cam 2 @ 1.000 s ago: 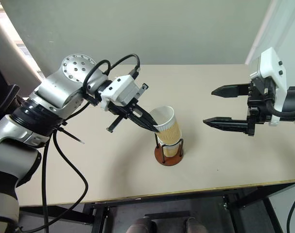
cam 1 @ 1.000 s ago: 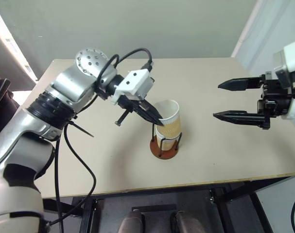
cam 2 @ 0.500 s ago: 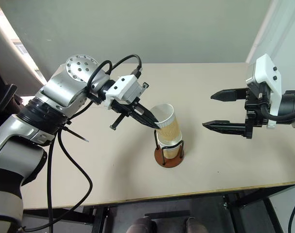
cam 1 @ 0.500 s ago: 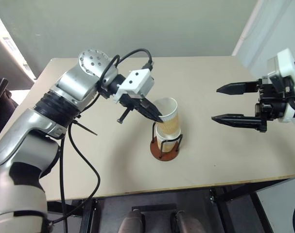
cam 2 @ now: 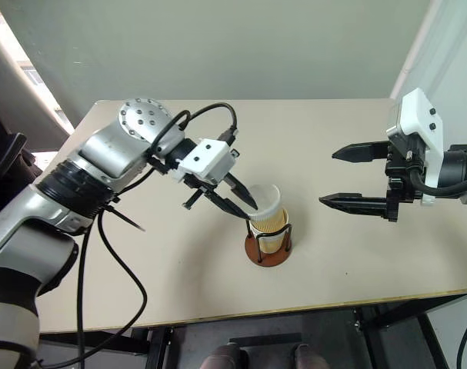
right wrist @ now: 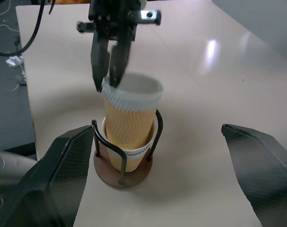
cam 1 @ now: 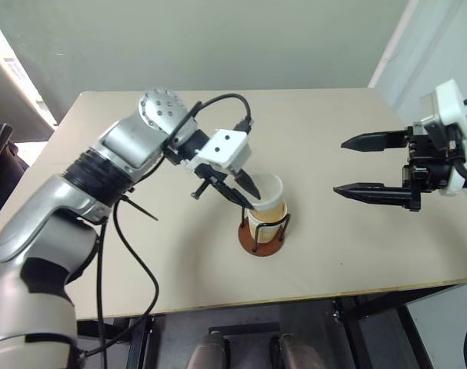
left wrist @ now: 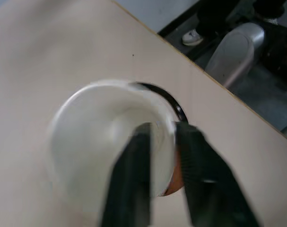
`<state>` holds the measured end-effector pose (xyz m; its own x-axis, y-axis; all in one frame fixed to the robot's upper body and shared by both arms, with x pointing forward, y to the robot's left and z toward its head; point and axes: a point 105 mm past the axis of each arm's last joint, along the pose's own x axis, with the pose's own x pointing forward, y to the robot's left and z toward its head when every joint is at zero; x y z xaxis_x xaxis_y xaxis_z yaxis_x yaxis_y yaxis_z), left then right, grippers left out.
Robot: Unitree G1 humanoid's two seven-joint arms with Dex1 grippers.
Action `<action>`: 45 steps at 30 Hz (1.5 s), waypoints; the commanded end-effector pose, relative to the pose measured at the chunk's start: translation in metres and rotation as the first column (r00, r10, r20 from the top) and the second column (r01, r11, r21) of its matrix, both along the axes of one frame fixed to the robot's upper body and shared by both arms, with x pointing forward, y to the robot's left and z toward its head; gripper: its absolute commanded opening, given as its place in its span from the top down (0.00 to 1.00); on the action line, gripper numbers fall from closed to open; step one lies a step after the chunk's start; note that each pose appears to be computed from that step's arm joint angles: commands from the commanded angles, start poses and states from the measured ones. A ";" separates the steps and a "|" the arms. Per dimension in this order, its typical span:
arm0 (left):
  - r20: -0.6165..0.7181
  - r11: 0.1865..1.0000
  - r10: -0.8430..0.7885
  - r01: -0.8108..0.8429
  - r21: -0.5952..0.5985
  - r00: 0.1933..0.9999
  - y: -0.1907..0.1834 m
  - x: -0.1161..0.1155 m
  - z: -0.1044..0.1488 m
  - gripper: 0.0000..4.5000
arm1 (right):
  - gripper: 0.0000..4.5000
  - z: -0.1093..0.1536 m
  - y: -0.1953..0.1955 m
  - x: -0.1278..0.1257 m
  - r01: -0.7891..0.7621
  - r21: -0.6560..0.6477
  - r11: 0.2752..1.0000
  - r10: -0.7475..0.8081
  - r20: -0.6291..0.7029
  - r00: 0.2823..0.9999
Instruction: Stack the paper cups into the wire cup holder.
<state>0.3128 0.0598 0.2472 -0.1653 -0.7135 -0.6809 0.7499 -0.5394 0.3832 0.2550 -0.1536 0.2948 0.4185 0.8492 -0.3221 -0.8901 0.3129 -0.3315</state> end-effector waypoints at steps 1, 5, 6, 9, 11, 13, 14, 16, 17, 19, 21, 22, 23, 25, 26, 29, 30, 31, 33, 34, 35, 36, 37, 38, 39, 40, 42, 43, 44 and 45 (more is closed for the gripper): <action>0.034 1.000 -0.012 0.013 -0.024 0.999 0.003 0.000 0.012 0.50 | 0.00 0.005 0.003 -0.002 -0.024 -0.007 1.000 0.024 0.026 0.999; 0.030 0.994 0.001 0.002 -0.107 1.000 0.002 -0.002 0.022 0.18 | 0.00 0.003 0.007 0.000 -0.075 -0.006 0.997 0.075 0.006 0.997; 0.038 0.992 0.018 -0.013 -0.129 0.999 0.003 -0.001 0.026 0.11 | 0.00 0.001 0.008 0.001 -0.089 -0.008 0.996 0.089 -0.004 0.996; 0.016 0.961 0.150 -0.141 -0.238 0.989 0.016 0.009 0.042 0.04 | 0.00 -0.006 0.010 0.006 -0.130 -0.005 0.992 0.130 -0.041 0.991; -0.042 0.940 0.216 -0.220 -0.262 0.975 0.039 0.006 0.042 0.04 | 0.00 -0.012 0.008 0.011 -0.139 -0.006 0.990 0.138 -0.062 0.988; -0.142 0.890 0.322 -0.350 -0.291 0.936 0.072 0.001 0.039 0.04 | 0.00 -0.019 0.000 0.018 -0.133 -0.002 0.991 0.133 -0.085 0.988; -0.197 0.854 0.375 -0.420 -0.307 0.906 0.088 -0.002 0.038 0.04 | 0.00 -0.022 -0.005 0.021 -0.131 0.003 0.991 0.131 -0.096 0.987; -0.314 0.761 0.478 -0.566 -0.318 0.820 0.128 -0.013 0.031 0.04 | 0.00 -0.027 -0.018 0.022 -0.130 0.011 0.992 0.130 -0.106 0.986; -0.357 0.717 0.518 -0.622 -0.314 0.777 0.144 -0.019 0.027 0.04 | 0.00 -0.028 -0.024 0.022 -0.131 0.023 0.991 0.132 -0.103 0.986; -0.421 0.629 0.594 -0.722 -0.289 0.685 0.173 -0.032 0.015 0.04 | 0.00 -0.030 -0.041 0.022 -0.114 0.033 0.993 0.116 -0.098 0.988; -0.454 0.545 0.664 -0.800 -0.252 0.595 0.198 -0.044 0.004 0.04 | 0.00 -0.034 -0.059 0.023 -0.072 0.030 0.997 0.075 -0.115 0.991; -0.463 0.510 0.687 -0.826 -0.240 0.559 0.207 -0.050 0.000 0.04 | 0.00 -0.035 -0.067 0.024 -0.055 0.029 0.998 0.058 -0.122 0.991; -0.467 0.491 0.700 -0.839 -0.236 0.541 0.211 -0.054 -0.001 0.04 | 0.00 -0.036 -0.071 0.024 -0.047 0.029 0.998 0.050 -0.125 0.991; -0.485 0.428 0.728 -0.874 -0.231 0.485 0.226 -0.066 -0.001 0.04 | 0.00 -0.035 -0.081 0.025 -0.019 0.050 0.999 0.027 -0.163 0.986; -0.490 0.401 0.740 -0.887 -0.229 0.461 0.232 -0.071 -0.001 0.04 | 0.00 -0.035 -0.083 0.026 -0.014 0.063 0.998 0.026 -0.192 0.981; -0.493 0.371 0.755 -0.901 -0.223 0.433 0.236 -0.078 0.000 0.04 | 0.00 -0.035 -0.081 0.029 -0.029 0.083 0.996 0.047 -0.224 0.973; -0.494 0.370 0.755 -0.902 -0.221 0.431 0.235 -0.080 0.000 0.04 | 0.00 -0.035 -0.079 0.030 -0.037 0.079 0.996 0.054 -0.225 0.973; -0.490 0.369 0.760 -0.904 -0.217 0.427 0.234 -0.081 -0.001 0.04 | 0.00 -0.035 -0.077 0.031 -0.046 0.078 0.996 0.062 -0.224 0.972; -0.488 0.365 0.762 -0.905 -0.218 0.425 0.232 -0.084 -0.001 0.04 | 0.00 -0.035 -0.073 0.034 -0.060 0.080 0.995 0.077 -0.224 0.972; -0.488 0.361 0.763 -0.906 -0.221 0.423 0.231 -0.085 -0.001 0.04 | 0.00 -0.035 -0.072 0.035 -0.064 0.081 0.995 0.081 -0.224 0.971; -0.489 0.359 0.764 -0.907 -0.222 0.422 0.231 -0.086 -0.001 0.04 | 0.00 -0.036 -0.071 0.036 -0.069 0.082 0.994 0.086 -0.225 0.970; -0.490 0.357 0.764 -0.907 -0.223 0.421 0.230 -0.087 -0.002 0.04 | 0.00 -0.036 -0.070 0.037 -0.073 0.083 0.994 0.090 -0.227 0.970; -0.492 0.351 0.764 -0.909 -0.225 0.417 0.230 -0.087 -0.002 0.04 | 0.00 -0.037 -0.069 0.038 -0.076 0.082 0.994 0.093 -0.228 0.969; -0.493 0.344 0.766 -0.911 -0.227 0.412 0.230 -0.087 -0.002 0.04 | 0.00 -0.038 -0.068 0.039 -0.080 0.083 0.993 0.097 -0.229 0.969; -0.495 0.339 0.767 -0.913 -0.228 0.409 0.230 -0.088 -0.003 0.04 | 0.00 -0.038 -0.067 0.040 -0.084 0.085 0.993 0.102 -0.228 0.968; -0.496 0.336 0.767 -0.914 -0.228 0.406 0.230 -0.089 -0.004 0.04 | 0.00 -0.038 -0.066 0.041 -0.087 0.086 0.992 0.105 -0.227 0.968; -0.498 0.331 0.768 -0.915 -0.229 0.403 0.229 -0.090 -0.005 0.04 | 0.00 -0.037 -0.064 0.044 -0.093 0.090 0.992 0.111 -0.224 0.968; -0.500 0.328 0.768 -0.916 -0.230 0.400 0.229 -0.090 -0.005 0.04 | 0.00 -0.037 -0.063 0.045 -0.095 0.091 0.991 0.113 -0.223 0.968; -0.501 0.325 0.768 -0.917 -0.230 0.398 0.229 -0.089 -0.006 0.04 | 0.00 -0.037 -0.062 0.045 -0.097 0.092 0.991 0.115 -0.222 0.968; -0.501 0.315 0.776 -0.923 -0.219 0.384 0.230 -0.089 -0.009 0.04 | 0.00 -0.037 -0.061 0.046 -0.101 0.090 0.991 0.119 -0.223 0.968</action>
